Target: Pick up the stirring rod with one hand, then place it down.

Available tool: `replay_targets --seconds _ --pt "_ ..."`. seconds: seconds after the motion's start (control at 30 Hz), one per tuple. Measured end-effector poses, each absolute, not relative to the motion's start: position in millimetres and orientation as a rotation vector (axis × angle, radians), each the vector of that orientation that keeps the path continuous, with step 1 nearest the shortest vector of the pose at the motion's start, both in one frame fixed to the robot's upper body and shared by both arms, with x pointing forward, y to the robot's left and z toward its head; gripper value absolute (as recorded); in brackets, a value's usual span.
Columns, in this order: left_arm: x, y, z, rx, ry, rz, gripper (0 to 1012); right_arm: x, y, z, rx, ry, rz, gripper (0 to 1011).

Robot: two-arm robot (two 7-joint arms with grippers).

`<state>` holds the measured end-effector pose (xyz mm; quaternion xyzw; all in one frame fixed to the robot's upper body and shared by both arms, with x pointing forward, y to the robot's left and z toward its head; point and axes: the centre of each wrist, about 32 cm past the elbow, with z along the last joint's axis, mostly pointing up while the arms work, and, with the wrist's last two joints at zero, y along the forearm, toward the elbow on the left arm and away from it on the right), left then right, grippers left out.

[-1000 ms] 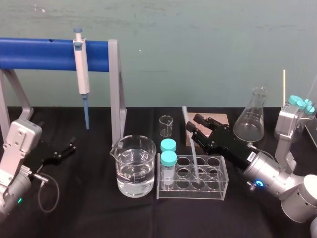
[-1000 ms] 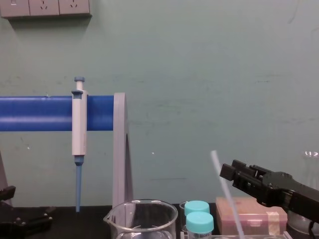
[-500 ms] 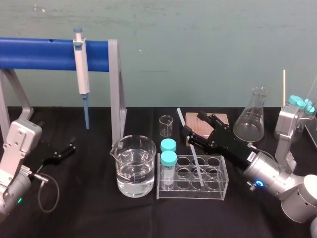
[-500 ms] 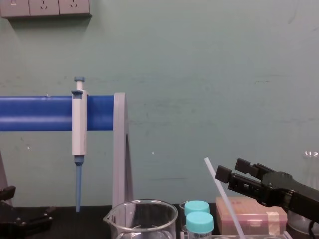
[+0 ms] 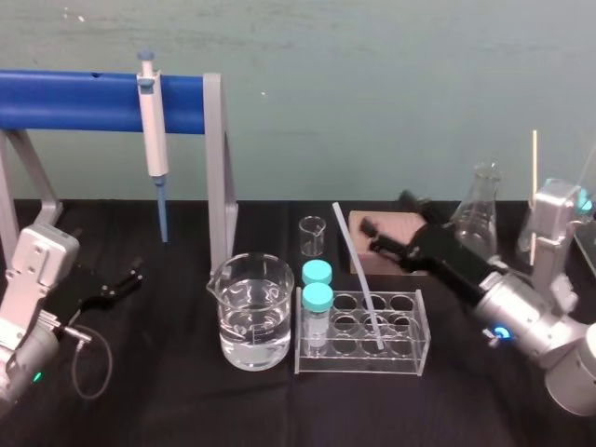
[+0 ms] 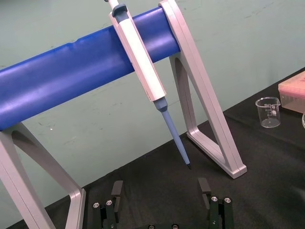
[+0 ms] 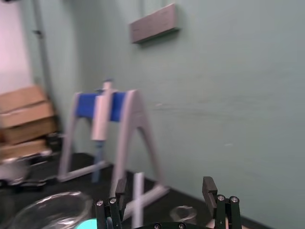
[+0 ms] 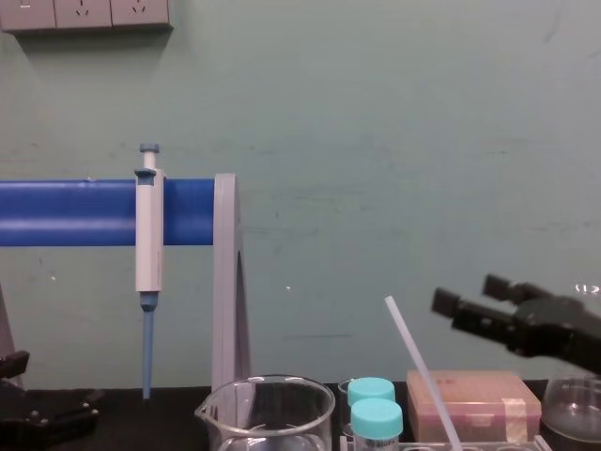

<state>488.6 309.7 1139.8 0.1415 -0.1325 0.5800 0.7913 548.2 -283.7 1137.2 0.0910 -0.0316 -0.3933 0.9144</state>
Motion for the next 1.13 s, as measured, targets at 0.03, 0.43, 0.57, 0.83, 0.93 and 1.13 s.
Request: replay_targets --seconds 0.03,0.43,0.57,0.83,0.93,1.13 --pt "488.6 309.6 1139.8 0.304 -0.285 1.248 1000 545 -285 1138.8 0.187 -0.074 -0.837 1003" --pt "488.6 309.7 1139.8 0.304 -0.285 1.248 1000 506 -298 1129.1 0.139 -0.090 -1.260 1003" --pt "488.6 309.7 1139.8 0.304 -0.285 1.248 1000 503 -301 1121.5 0.116 -0.065 -1.304 1003" --pt "488.6 309.7 1139.8 0.304 -0.285 1.248 1000 503 -301 1117.8 0.103 -0.052 -1.312 1003" --pt "488.6 309.7 1139.8 0.304 -0.285 1.248 1000 503 -301 1118.1 0.103 -0.052 -1.311 1003" --pt "488.6 309.7 1139.8 0.304 -0.285 1.248 1000 503 -301 1118.4 0.104 -0.054 -1.311 1003"
